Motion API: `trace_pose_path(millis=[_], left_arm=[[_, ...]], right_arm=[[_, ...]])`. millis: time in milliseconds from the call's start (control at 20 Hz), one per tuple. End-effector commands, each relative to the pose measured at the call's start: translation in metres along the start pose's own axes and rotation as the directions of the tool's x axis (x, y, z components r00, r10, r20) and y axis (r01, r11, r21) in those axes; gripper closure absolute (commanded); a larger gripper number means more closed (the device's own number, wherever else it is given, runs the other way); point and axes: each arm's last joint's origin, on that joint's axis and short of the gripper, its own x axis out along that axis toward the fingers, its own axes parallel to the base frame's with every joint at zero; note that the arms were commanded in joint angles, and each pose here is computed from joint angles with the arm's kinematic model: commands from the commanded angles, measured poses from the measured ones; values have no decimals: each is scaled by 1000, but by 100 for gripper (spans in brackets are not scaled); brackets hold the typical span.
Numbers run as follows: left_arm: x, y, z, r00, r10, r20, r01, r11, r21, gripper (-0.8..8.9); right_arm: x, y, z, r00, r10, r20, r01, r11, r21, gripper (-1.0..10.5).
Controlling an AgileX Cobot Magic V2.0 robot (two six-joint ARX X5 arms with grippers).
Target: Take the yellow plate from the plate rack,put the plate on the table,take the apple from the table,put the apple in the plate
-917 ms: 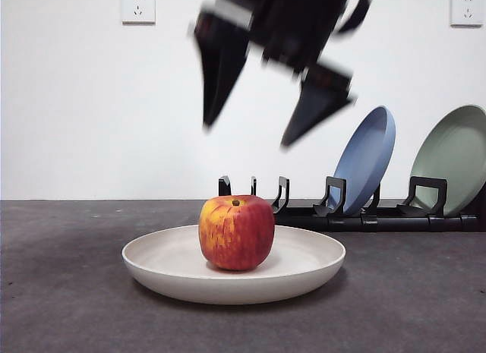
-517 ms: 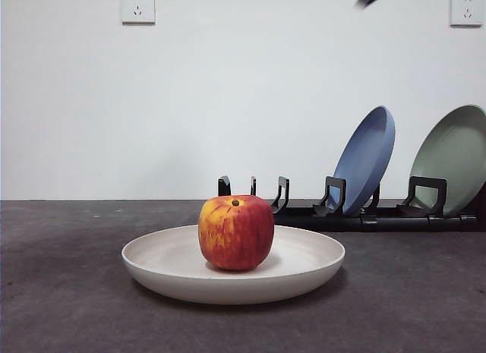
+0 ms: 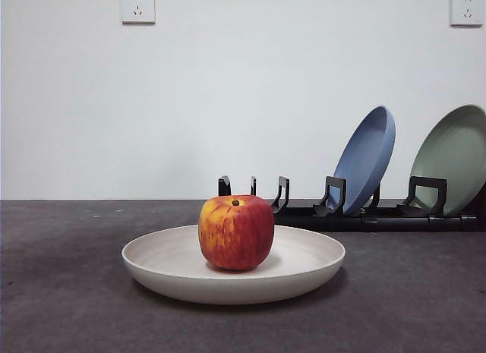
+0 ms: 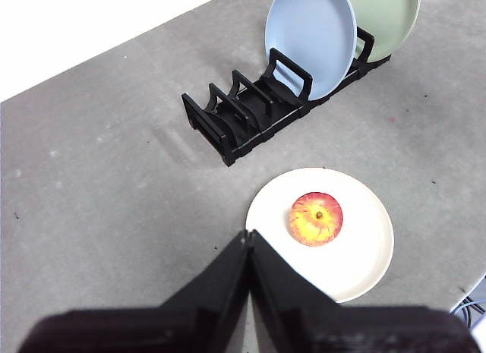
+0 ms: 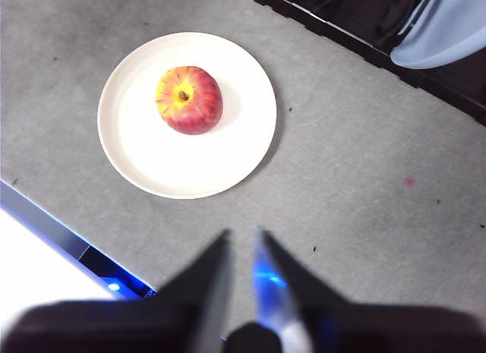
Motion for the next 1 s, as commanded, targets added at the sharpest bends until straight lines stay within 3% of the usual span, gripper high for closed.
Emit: trace_pose_path(millis=[50,1000], left_arm=[[0,0,0,1000,1,4,-1,1000,12,821],[6,-1,2,1000,1,-14,-1,1000,6,818]], right_arm=[[1,0,0,1000,-2,2,2,1000,2,958],[1,0,0,1000,-3,2,3,1000,2,946]])
